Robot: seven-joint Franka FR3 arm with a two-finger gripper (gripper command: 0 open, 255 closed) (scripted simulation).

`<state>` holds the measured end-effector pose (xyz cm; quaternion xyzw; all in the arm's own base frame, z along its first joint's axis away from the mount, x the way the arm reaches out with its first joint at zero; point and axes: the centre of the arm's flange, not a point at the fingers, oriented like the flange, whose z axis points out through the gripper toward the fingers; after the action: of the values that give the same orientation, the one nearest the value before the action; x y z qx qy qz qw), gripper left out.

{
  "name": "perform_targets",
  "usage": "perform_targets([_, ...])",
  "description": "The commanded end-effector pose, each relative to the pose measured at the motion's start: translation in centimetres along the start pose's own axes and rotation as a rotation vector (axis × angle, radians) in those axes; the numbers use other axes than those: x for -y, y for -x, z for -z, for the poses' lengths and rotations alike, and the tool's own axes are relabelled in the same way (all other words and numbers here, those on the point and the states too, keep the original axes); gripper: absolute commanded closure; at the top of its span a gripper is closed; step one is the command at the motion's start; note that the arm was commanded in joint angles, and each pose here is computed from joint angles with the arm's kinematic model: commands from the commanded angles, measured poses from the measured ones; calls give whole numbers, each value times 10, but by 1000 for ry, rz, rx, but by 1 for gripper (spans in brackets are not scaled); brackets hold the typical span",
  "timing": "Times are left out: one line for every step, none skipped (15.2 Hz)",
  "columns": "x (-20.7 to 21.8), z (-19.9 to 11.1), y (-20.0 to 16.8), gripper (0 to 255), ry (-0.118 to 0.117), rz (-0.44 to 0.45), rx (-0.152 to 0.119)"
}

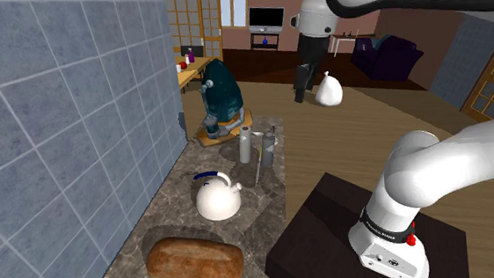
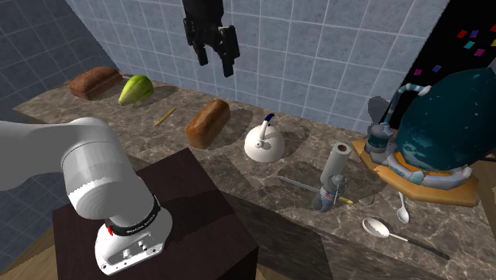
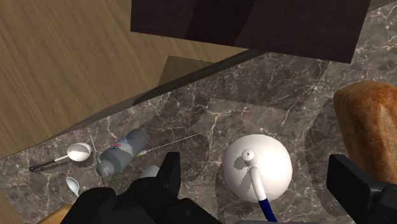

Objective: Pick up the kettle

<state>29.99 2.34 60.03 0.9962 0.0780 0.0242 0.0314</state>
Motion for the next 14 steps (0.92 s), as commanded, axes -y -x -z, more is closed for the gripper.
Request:
perform_targets([0, 0, 0, 0, 0, 0, 0])
perform_targets([1, -10, -9, 0, -1, 10, 8])
perform_targets([1, -21, -19, 0, -2, 20, 16])
perform_targets([2, -31, -28, 0, -3, 30, 23])
perform_targets([3, -42, -37, 0, -5, 40, 31])
perform_targets([4, -52, -46, 0, -6, 50, 39])
perform_targets([5, -63, -55, 0, -7, 60, 47])
perform_targets([6, -74, -64, 0, -8, 70, 55])
perform_targets([7, -85, -73, 0, -9, 80, 63])
perform_targets([9, -95, -82, 0, -10, 91, 70])
perform_targets([10, -106, -90, 0, -11, 101, 78])
perform_targets([12, -117, -99, 0, -13, 111, 86])
perform_targets([13, -128, -107, 0, -14, 121, 94])
perform_targets([15, -140, -115, 0, -15, 131, 102])
